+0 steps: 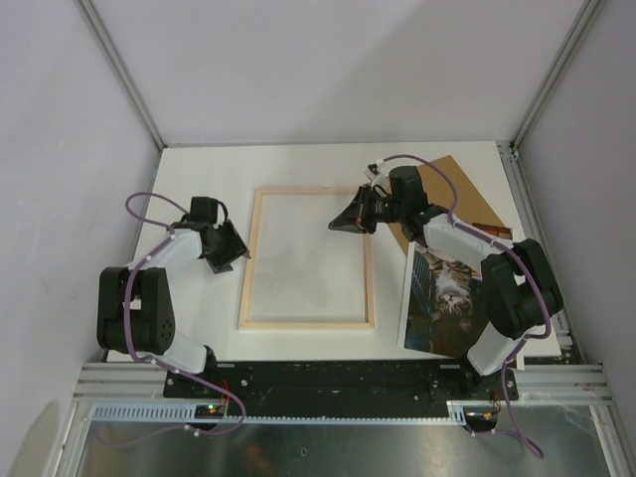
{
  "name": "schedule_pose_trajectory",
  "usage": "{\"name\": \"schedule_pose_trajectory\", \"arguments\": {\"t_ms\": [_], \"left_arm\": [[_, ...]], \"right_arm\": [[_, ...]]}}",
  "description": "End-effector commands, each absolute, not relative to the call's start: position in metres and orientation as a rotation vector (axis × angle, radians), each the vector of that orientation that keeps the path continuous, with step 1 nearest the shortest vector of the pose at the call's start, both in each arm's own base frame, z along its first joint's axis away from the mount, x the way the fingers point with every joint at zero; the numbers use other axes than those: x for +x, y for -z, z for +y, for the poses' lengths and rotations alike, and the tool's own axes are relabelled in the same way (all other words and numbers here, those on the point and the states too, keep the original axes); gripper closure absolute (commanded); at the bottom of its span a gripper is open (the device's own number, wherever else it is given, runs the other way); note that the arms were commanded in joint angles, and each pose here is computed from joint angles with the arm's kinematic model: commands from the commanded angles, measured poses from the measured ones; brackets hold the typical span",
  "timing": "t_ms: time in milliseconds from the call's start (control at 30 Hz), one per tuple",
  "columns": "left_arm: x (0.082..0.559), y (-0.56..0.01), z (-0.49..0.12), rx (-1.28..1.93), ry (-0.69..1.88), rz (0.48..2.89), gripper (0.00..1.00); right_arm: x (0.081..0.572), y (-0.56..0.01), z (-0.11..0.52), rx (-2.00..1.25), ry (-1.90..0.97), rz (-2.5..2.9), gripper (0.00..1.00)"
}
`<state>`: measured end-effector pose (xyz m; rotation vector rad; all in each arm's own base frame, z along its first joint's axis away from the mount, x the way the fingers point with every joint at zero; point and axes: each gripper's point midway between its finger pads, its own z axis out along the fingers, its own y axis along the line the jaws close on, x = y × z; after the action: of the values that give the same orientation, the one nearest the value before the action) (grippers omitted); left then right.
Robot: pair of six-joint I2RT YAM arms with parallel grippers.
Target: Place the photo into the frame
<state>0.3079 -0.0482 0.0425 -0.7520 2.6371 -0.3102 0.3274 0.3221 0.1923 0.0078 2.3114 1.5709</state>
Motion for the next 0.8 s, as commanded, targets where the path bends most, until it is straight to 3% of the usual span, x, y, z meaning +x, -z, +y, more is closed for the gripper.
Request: {"name": "schedule_pose_trajectory", "arguments": {"t_ms": [0,767], "left_arm": [[0.310,-0.049,-0.049,-0.738,0.337,2.604,0.38],[0.307,-0.065,-0.041,-0.777,0.330,2.528,0.39]], "right_arm": [[0.328,-0.203,0.327,-0.031,-1.604,2.249,1.00],[0.320,-0.199,0.322,0.001,-1.629,2.237,1.00]]}}
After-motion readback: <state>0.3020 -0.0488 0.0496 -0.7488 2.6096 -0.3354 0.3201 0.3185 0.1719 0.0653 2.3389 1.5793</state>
